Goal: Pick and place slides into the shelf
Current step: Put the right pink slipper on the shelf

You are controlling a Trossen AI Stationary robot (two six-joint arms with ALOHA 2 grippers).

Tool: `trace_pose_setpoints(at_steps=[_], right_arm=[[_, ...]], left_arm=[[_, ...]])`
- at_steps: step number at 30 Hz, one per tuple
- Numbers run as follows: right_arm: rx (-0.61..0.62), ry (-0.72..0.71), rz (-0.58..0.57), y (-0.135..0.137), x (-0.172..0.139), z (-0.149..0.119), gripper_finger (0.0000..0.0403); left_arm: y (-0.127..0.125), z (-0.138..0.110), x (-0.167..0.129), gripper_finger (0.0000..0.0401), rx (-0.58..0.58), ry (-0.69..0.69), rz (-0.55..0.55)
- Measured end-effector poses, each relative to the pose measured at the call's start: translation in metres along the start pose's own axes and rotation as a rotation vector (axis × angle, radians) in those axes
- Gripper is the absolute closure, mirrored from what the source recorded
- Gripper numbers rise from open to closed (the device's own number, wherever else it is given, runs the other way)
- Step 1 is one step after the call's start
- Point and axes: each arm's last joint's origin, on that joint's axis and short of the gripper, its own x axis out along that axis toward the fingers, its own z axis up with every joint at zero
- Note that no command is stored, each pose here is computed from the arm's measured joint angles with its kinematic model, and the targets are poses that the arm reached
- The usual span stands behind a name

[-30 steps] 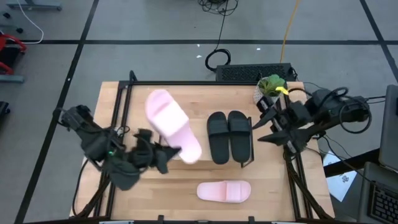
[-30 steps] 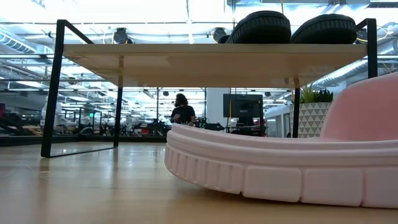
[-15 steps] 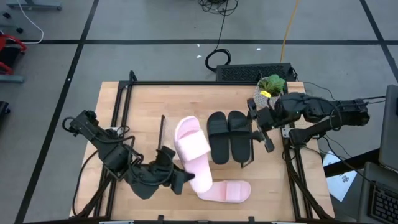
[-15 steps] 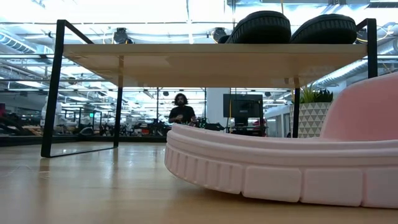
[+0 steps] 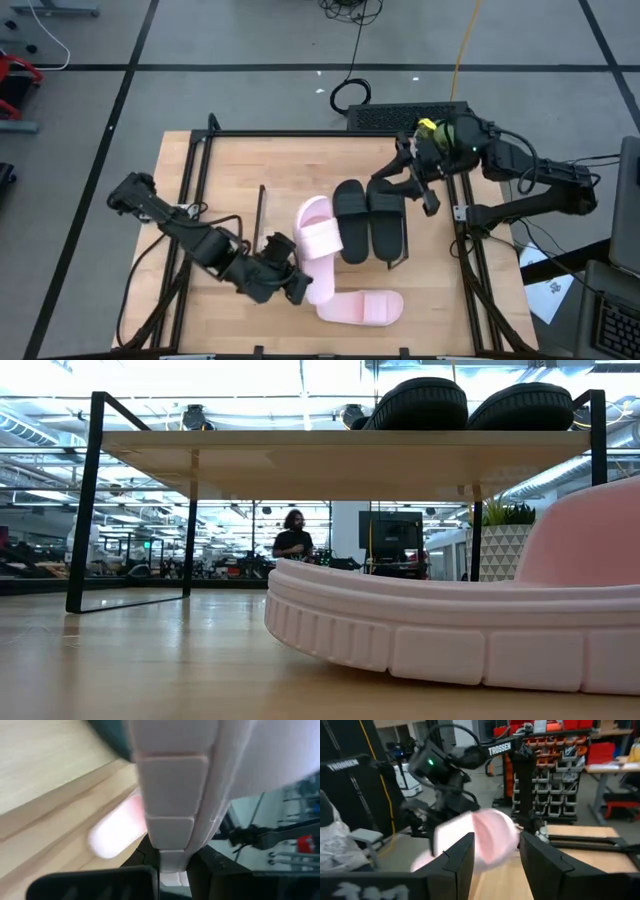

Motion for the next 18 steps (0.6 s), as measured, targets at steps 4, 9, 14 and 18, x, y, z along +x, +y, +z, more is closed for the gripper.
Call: trace_pose_setpoints(at_steps=[4, 9, 14, 18], right_arm=[[0.050, 0.006, 0.040, -0.004, -0.003, 0.000, 0.0257], [0.072, 0.017, 0.043, -0.008, -0.004, -0.001, 0.0257], [0.080, 0.029, 0.030, -0.010, -0.005, -0.002, 0.0257], [0.082, 0.029, 0.021, -0.012, -0.006, -0.002, 0.0257]], left_arm=[[0.021, 0.012, 0.004, 0.0358, -0.010, -0.018, -0.055], [0.054, 0.029, -0.001, 0.0359, -0.074, -0.061, -0.221], [0.095, 0.037, -0.004, 0.0359, -0.139, -0.042, -0.353], [0.121, 0.039, -0.009, 0.0359, -0.148, -0.001, -0.340]])
